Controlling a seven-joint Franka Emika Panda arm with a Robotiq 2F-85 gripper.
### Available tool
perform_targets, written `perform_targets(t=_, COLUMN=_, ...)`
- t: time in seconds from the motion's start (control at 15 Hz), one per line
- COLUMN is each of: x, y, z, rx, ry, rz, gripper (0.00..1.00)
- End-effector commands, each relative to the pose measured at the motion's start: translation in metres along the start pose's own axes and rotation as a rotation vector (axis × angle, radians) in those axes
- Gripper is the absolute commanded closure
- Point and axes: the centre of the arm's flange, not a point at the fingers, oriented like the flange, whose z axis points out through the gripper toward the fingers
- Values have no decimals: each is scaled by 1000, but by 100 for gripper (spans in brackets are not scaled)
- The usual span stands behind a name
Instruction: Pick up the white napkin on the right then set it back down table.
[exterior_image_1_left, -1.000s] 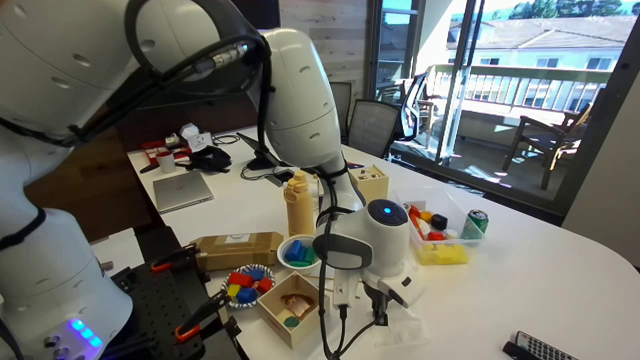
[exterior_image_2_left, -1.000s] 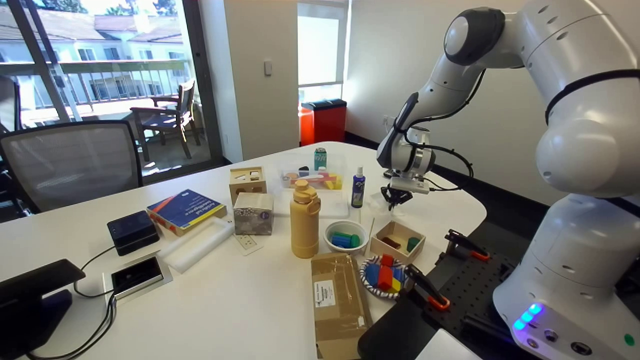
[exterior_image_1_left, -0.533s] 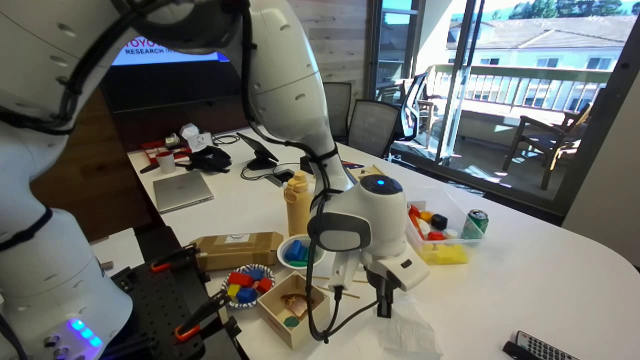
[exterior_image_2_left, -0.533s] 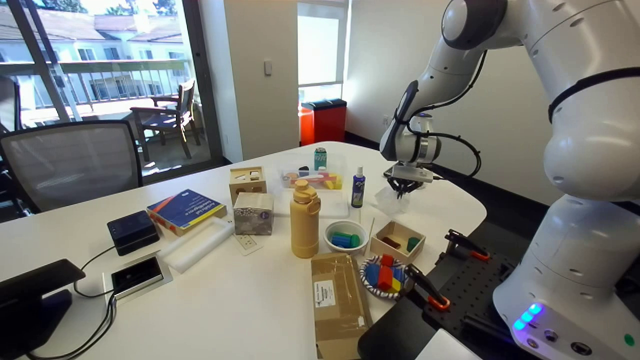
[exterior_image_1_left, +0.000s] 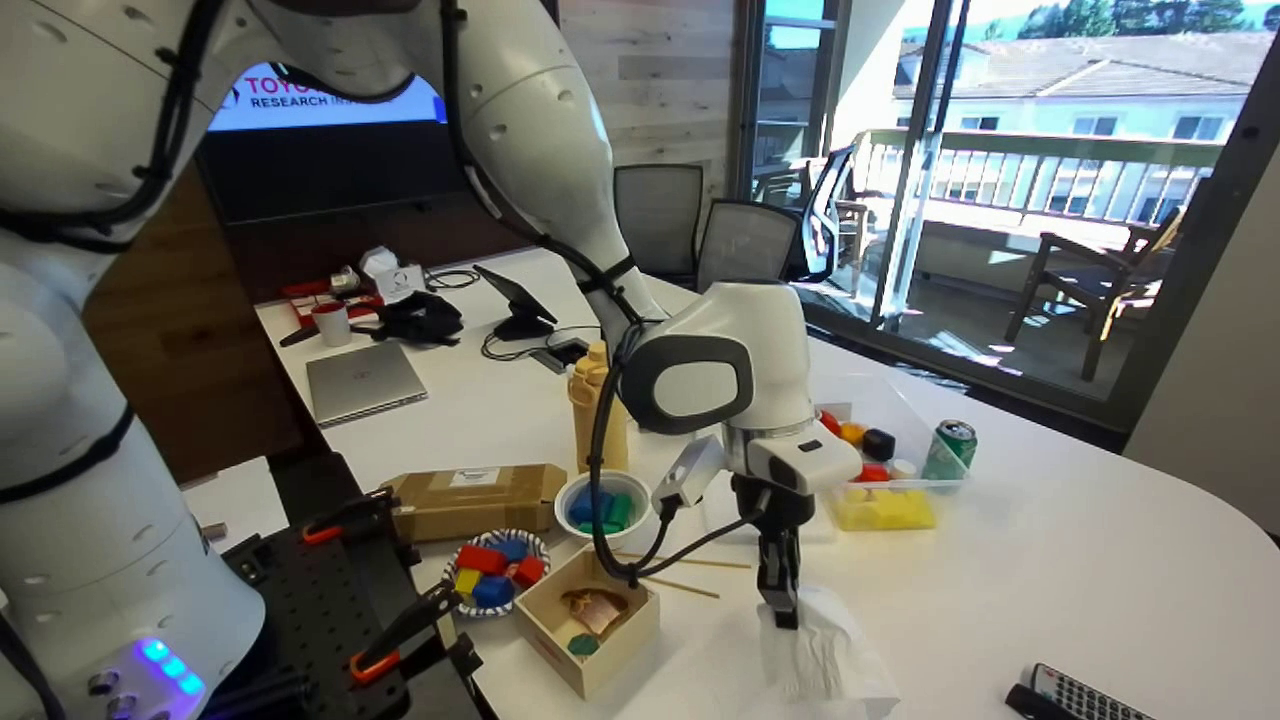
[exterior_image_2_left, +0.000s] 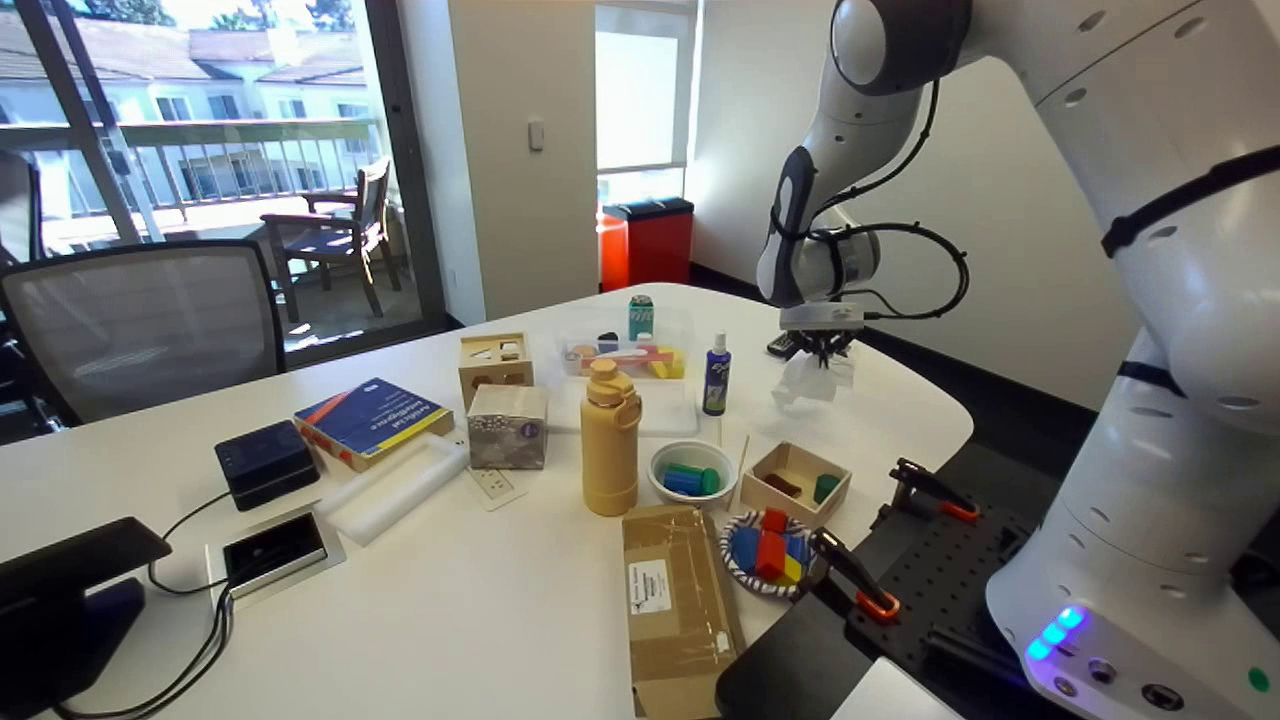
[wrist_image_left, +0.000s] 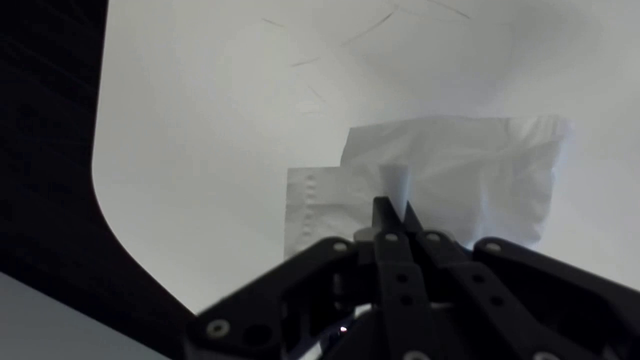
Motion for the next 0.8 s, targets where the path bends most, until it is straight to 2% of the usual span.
perform_targets(t=0.0, x=6, y=3, z=-14, rx=-17, ry=-43, rz=7, gripper=100)
perform_targets(t=0.2, x=11, y=8, z=-11, rx=-62, ry=-36, rz=51, gripper=100)
perform_targets(t=0.4, x=17, y=15, z=-15, rx=-151, ry=-27, rz=128, gripper=100)
perform_targets(t=0.53, x=21, y=15, z=-12, rx=-219, ry=-42, rz=161, gripper=100)
perform_targets(t=0.73, x=25, y=0, z=7, rx=-313, ry=-110, rz=143, gripper=100)
